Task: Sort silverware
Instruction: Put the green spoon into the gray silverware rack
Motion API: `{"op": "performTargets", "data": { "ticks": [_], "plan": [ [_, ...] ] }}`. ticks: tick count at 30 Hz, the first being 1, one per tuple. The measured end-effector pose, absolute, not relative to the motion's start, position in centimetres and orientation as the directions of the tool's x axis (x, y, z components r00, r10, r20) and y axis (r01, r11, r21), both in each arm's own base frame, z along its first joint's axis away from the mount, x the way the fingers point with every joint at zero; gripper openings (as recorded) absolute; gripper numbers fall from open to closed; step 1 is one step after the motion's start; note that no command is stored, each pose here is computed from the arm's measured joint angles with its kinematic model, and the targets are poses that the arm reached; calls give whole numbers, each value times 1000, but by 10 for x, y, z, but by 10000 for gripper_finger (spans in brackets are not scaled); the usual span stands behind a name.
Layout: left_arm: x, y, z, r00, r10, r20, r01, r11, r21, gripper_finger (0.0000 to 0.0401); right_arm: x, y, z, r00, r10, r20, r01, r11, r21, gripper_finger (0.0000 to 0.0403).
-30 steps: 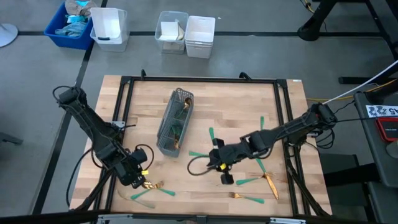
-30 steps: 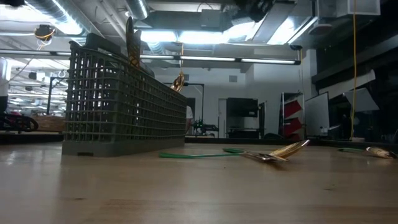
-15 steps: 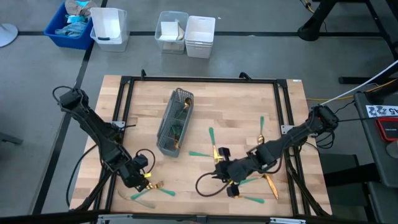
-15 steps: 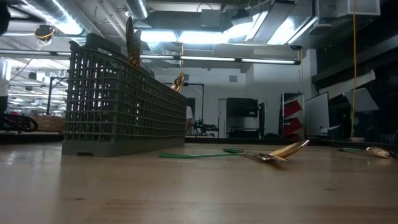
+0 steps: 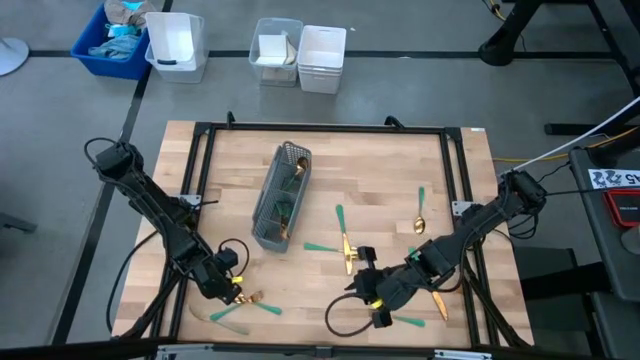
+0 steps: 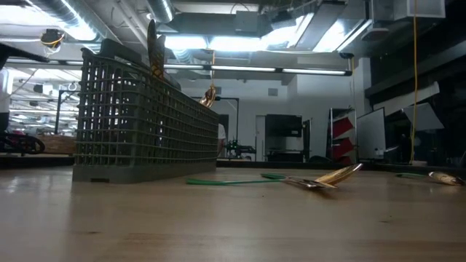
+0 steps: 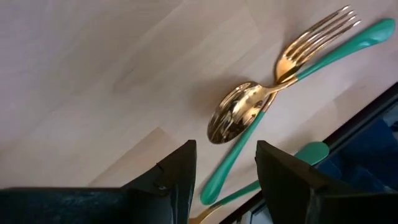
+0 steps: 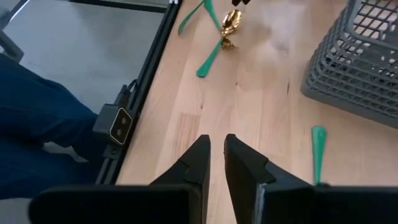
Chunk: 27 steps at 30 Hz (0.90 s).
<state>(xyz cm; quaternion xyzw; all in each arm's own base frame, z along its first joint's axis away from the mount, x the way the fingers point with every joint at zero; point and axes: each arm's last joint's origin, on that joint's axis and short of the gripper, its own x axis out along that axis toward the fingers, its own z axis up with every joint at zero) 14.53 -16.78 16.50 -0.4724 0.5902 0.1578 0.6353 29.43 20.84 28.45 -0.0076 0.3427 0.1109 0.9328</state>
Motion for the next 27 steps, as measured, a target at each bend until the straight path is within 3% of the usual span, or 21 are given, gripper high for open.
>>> {"op": "performTargets", "data": {
  "ticks": [27],
  "plan": [
    [144,-166,154,282,-390,-877,-772,450,-449,155,302,221,257,702,172,-691,-185,981,57,49]
  ]
}}
